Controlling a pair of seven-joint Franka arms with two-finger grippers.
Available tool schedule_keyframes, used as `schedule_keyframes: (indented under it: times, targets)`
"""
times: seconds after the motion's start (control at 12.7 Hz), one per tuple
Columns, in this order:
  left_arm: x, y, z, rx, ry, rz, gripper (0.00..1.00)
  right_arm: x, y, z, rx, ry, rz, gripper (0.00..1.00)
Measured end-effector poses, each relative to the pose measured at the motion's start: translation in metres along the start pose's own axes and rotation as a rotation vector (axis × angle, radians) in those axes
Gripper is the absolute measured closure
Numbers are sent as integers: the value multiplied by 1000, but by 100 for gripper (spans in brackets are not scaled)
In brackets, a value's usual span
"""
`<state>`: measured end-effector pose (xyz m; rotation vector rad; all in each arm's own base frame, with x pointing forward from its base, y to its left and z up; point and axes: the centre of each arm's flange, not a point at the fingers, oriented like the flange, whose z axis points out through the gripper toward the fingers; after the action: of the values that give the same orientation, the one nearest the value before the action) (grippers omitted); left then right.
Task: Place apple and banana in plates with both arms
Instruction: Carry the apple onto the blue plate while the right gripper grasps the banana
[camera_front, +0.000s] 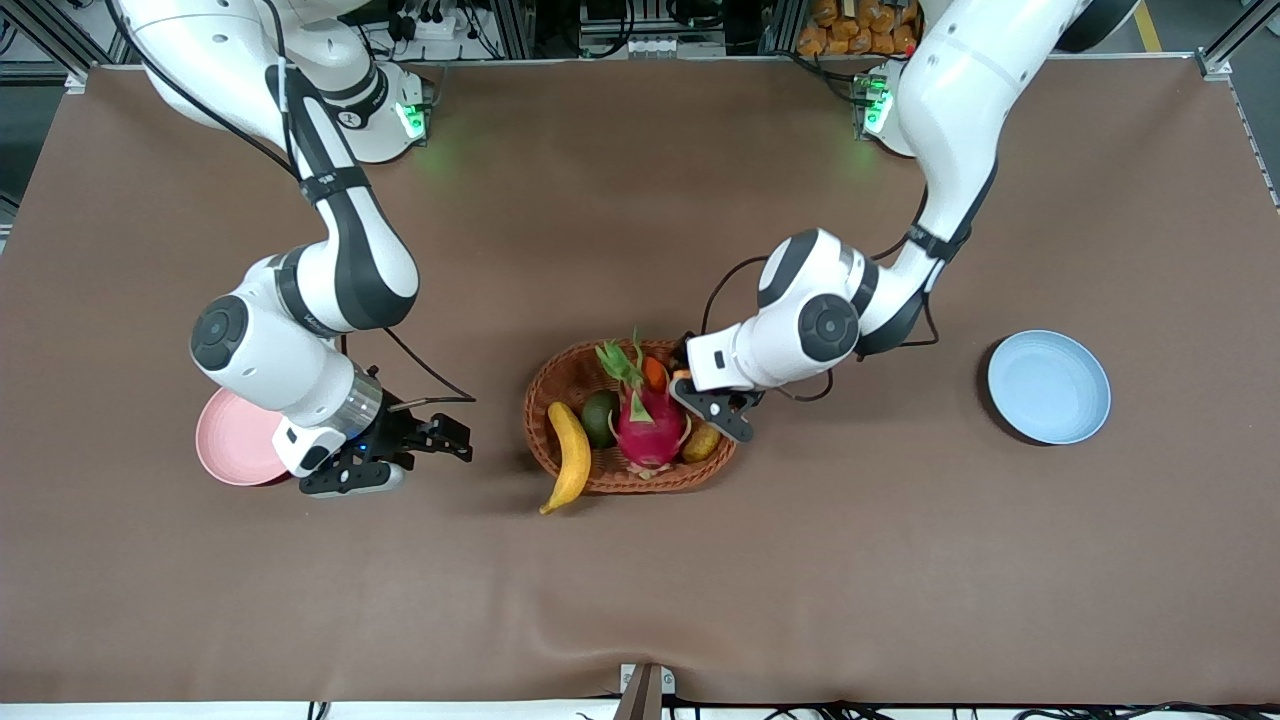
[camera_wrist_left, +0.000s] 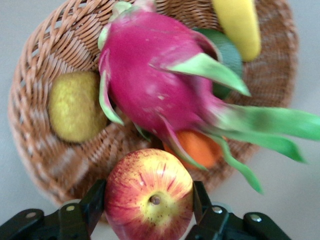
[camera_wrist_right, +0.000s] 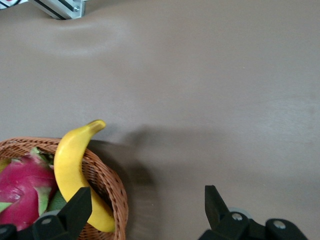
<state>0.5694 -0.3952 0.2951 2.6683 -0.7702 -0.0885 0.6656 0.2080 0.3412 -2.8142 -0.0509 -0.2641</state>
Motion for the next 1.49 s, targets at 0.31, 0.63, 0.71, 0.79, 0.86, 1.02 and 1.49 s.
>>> schedule_keyframes:
  times: [0.31, 0.63, 0.71, 0.79, 0.86, 1.02, 1.49]
  targets:
    - [-11, -43, -66, 10, -18, -74, 26, -4, -16, 25, -3, 38, -22, 0]
    - [-35, -141, -115, 5, -24, -215, 26, -8, -29, 46, -8, 84, -42, 0]
    - [-43, -164, -125, 4, -23, -243, 26, -9, -33, 50, -5, 101, -43, 0]
    - [-52, -182, -133, 16, -24, -264, 26, -10, -37, 55, 3, 118, -37, 0]
    - [-62, -198, -140, 47, -31, -276, 26, -12, -42, 61, 12, 133, -32, 0]
    - [-89, -228, -151, 125, -60, -294, 26, -20, -58, 76, 26, 161, -35, 0]
    - [-204, -352, -188, 190, -106, -226, 26, -41, -87, 114, 25, 205, -70, 0]
